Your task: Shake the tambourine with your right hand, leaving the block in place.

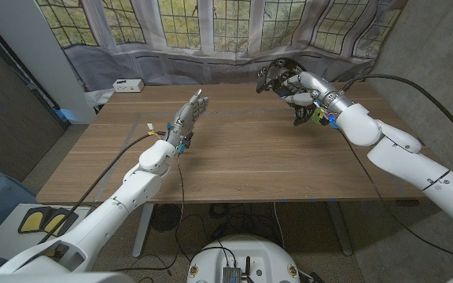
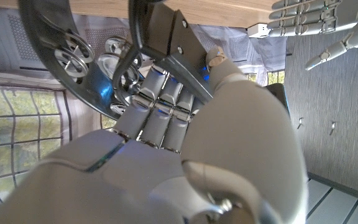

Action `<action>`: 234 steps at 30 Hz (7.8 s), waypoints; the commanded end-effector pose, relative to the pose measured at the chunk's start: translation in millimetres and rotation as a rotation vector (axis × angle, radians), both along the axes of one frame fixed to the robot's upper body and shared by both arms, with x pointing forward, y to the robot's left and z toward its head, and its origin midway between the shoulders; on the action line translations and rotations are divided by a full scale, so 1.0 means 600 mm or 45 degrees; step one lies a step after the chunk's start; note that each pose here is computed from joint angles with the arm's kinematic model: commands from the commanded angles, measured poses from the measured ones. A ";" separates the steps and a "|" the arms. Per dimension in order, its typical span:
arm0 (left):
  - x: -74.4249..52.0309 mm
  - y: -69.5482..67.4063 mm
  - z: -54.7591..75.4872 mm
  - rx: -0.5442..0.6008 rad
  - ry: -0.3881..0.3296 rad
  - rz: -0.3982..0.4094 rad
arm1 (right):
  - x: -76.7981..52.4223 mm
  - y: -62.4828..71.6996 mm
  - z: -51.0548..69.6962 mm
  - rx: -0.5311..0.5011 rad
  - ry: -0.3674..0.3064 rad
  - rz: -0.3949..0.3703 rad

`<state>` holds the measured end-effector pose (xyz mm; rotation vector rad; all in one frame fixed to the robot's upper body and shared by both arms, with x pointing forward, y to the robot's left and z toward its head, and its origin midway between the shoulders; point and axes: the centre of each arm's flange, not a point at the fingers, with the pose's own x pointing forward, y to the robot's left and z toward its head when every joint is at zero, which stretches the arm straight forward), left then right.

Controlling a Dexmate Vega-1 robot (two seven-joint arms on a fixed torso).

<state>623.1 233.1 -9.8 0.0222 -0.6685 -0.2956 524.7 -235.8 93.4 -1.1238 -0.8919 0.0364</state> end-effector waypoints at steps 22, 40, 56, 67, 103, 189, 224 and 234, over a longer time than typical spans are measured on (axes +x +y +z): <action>0.007 0.008 -0.001 -0.006 -0.001 0.002 | 0.058 0.045 0.002 -0.295 0.157 -0.186; 0.013 0.008 -0.001 -0.029 -0.001 -0.014 | 0.104 0.081 -0.019 -0.520 0.254 -0.280; 0.011 0.008 -0.004 -0.026 -0.001 -0.015 | 0.126 0.106 -0.042 -0.626 0.317 -0.287; 0.004 0.007 -0.002 -0.015 -0.008 -0.012 | 0.147 0.124 -0.063 -0.687 0.375 -0.277; -0.003 0.011 -0.010 -0.031 -0.003 -0.001 | 0.199 0.158 -0.088 -0.766 0.454 -0.259; 0.000 0.009 -0.013 -0.033 0.015 0.003 | 0.229 0.152 -0.134 -0.862 0.453 -0.373; 0.000 0.009 -0.016 -0.033 0.018 -0.004 | 0.205 0.152 -0.124 -0.880 0.377 -0.422; -0.001 0.008 -0.015 -0.026 0.015 -0.013 | 0.192 0.152 -0.118 -0.861 0.376 -0.416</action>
